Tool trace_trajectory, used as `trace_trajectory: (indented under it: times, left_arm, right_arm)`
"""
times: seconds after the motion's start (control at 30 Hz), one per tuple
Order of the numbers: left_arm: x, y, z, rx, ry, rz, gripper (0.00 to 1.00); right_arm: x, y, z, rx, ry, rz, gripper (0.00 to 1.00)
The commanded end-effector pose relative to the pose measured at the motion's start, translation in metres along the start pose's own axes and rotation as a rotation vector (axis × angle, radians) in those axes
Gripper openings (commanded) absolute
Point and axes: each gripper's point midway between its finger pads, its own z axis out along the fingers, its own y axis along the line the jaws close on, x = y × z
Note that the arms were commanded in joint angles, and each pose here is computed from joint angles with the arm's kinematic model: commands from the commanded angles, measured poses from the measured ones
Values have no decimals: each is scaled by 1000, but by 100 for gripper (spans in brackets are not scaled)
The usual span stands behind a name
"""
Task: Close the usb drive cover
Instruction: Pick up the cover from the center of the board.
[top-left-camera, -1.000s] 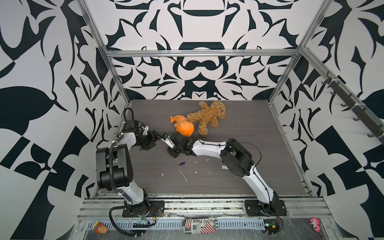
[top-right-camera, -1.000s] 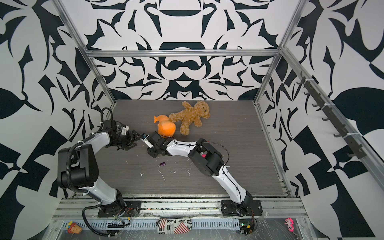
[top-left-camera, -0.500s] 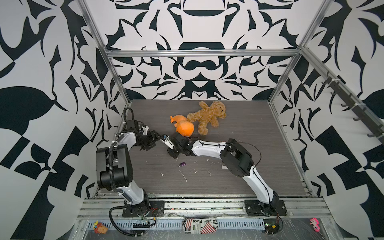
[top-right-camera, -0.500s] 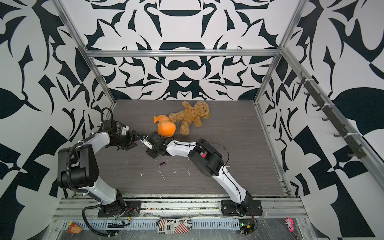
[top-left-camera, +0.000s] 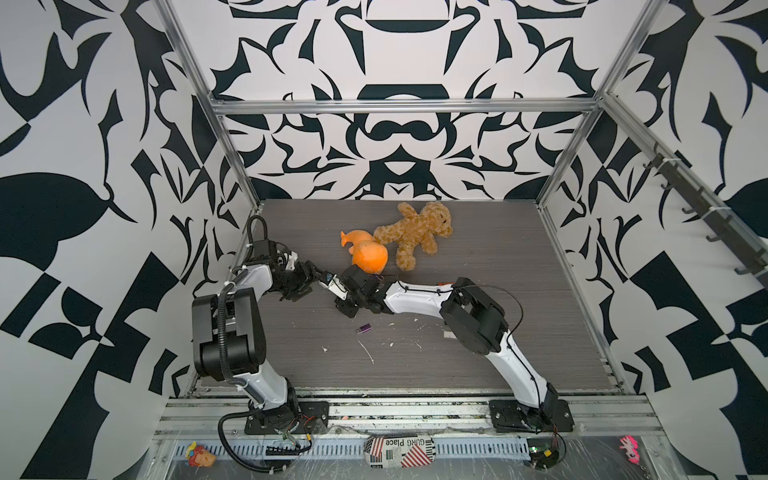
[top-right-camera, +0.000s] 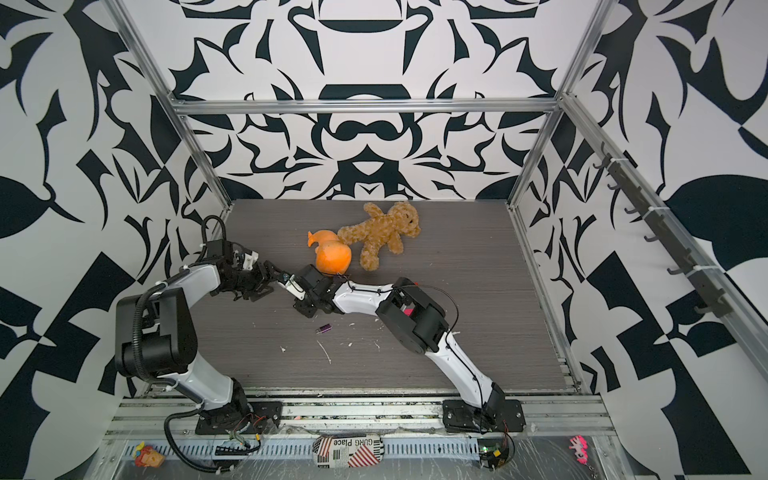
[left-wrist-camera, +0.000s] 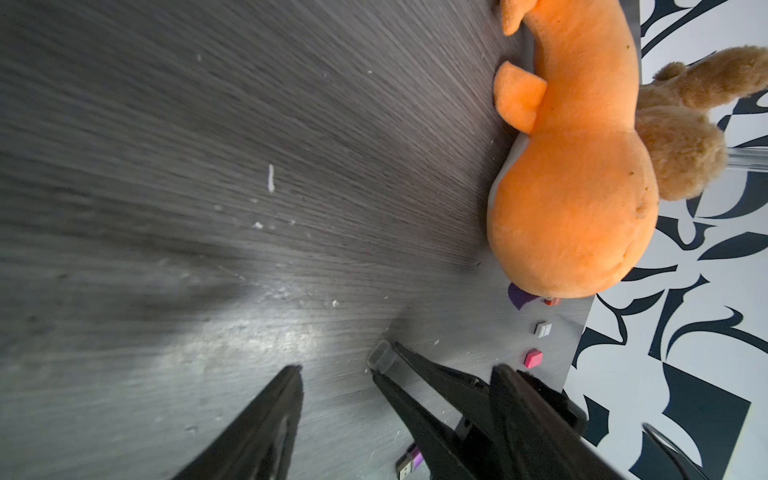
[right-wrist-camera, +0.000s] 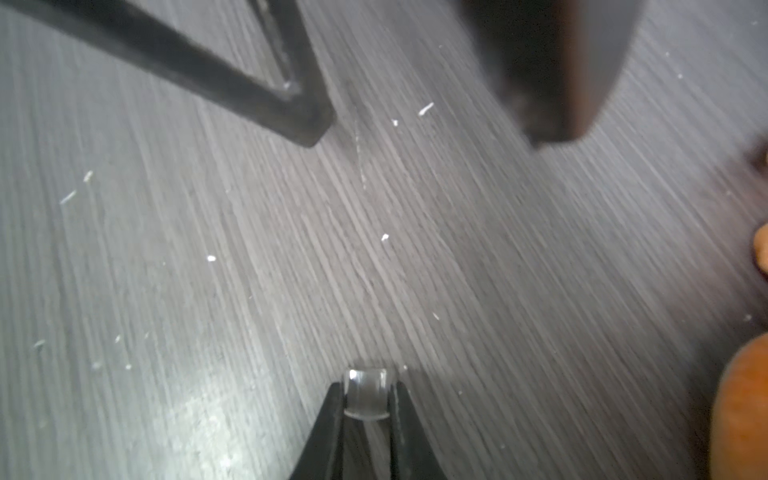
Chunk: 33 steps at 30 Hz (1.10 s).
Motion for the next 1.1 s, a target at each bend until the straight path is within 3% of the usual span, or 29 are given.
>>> trace_trajectory:
  times: [0.0,0.27,0.67,1.07]
  left_arm:
    - [14,6,8,16,54,-38,73]
    - [34,1,20,52,107,-40,68]
    - [66,-26,49,157,202,-16,61]
    - [90,-42,58,291,260,-9,54]
  right_arm:
    - [6,8,-19,-84,-18,-102,18]
    - [1,-7,-56,-276,-145,-74,17]
    - [15,-7,-83,-352,-178,-230,18]
    - [23,-20,-94,-372,-213,-245,18]
